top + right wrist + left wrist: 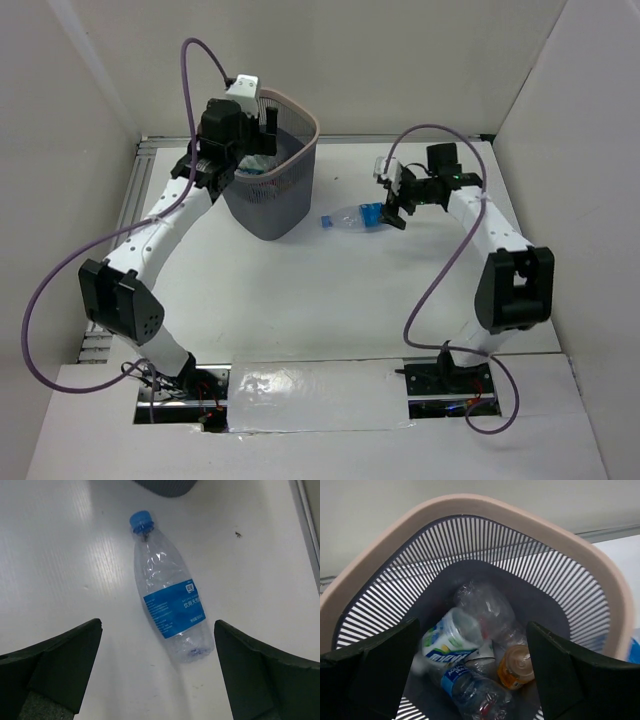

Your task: Put the plastic bottles in the bin

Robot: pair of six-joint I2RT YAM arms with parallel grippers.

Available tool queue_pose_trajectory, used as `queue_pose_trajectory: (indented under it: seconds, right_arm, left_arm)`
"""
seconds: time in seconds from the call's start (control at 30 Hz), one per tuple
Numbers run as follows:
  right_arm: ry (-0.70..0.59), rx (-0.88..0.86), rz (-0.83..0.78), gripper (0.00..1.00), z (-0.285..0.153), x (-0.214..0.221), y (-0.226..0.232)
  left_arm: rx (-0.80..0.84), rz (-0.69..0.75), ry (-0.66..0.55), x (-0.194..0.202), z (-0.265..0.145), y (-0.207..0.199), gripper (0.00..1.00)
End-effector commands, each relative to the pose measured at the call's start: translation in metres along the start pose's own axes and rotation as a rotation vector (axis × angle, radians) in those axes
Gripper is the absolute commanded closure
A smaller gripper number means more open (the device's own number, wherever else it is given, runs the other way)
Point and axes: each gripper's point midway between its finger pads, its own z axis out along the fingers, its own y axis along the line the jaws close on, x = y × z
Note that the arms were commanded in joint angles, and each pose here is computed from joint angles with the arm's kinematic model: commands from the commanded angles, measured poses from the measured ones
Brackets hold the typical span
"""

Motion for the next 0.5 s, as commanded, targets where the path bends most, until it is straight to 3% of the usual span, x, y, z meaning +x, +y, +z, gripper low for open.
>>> queue_pose_trajectory:
  seconds: [0.0,0.13,0.2,0.27,0.3,0.47]
  right_arm:
    - [0.068,-0.019,-0.264,0.0,0.023,0.007,-0.026]
    - [0.111,-0.087,-0.272,0.0,0.061,0.028,-0.031]
    - [0.125,-0.099,-0.281,0.0,0.078,0.036,-0.032]
    - [0.14,-0.108,-0.285,0.0,0.089,0.042,-0.033]
    - [0.157,-0.15,-0.278,0.0,0.099,0.057,-0.028]
    - [0.195,-0.241,-0.245,0.0,0.124,0.079,-0.018]
  left_arm:
    - [0.075,-0.073,-0.172,-0.08,-0.05,-0.005,0.0]
    - [0.365,-0.081,-0.204,-0.077,-0.112,-0.05,0.0]
    - [0.492,-0.092,-0.15,-0.037,-0.133,-0.079,0.0]
    - [0.542,-0.117,-0.166,-0.025,-0.17,-0.084,0.0]
    - [0.569,-0.136,-0.089,0.013,-0.174,-0.094,0.0]
    - [0.566,-0.228,0.022,0.081,-0.218,-0.092,0.0]
